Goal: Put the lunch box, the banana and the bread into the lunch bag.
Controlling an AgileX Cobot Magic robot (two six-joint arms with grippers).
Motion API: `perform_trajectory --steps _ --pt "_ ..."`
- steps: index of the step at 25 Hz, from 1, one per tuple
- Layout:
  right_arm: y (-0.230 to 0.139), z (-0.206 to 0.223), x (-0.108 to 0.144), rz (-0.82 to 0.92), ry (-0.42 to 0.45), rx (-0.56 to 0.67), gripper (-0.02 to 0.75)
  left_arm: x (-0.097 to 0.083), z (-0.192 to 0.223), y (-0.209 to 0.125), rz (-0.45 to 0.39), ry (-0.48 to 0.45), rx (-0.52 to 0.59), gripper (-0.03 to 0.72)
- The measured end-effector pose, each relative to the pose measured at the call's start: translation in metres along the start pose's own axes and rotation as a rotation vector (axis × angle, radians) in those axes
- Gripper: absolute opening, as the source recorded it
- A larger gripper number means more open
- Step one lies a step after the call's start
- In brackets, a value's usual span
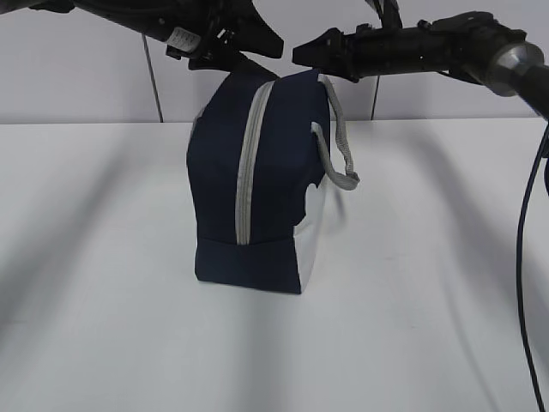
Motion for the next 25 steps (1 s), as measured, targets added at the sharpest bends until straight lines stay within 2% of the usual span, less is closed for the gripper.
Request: perform_trajectory --steps 7,11,16,20,25 --pt "0.048 -0.023 0.030 -0.063 0.016 -0.044 0.517 -0.014 -0.044 0.008 0.037 0.174 0.042 0.534" --pt "0.066 -0.039 0.050 -0.059 0.016 -0.042 0.468 -0.023 -0.068 0.002 0.021 0.251 0.118 0.510" --pt "0.072 -0.057 0.076 -0.032 0.049 0.001 0.447 -0.027 -0.092 -0.010 0.020 0.343 0.229 0.479" --pt "0.067 -0.071 0.094 -0.011 0.057 0.037 0.447 -0.025 -0.104 -0.010 0.023 0.419 0.235 0.469" --pt "0.065 -0.099 0.121 -0.032 0.013 0.051 0.445 -0.030 -0.119 -0.014 0.024 0.453 0.234 0.467"
Point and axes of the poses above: a point on each arm's last joint axis where the gripper is mounted, z pointing out along that axis toward the gripper, x along the wrist's bending axis when the last joint is at zero, y = z × x, the point moved 4 cm from there along z, pointing out along that axis toward the gripper, and after that the axes turned 5 degrees about -z, right-handed, at the moved point
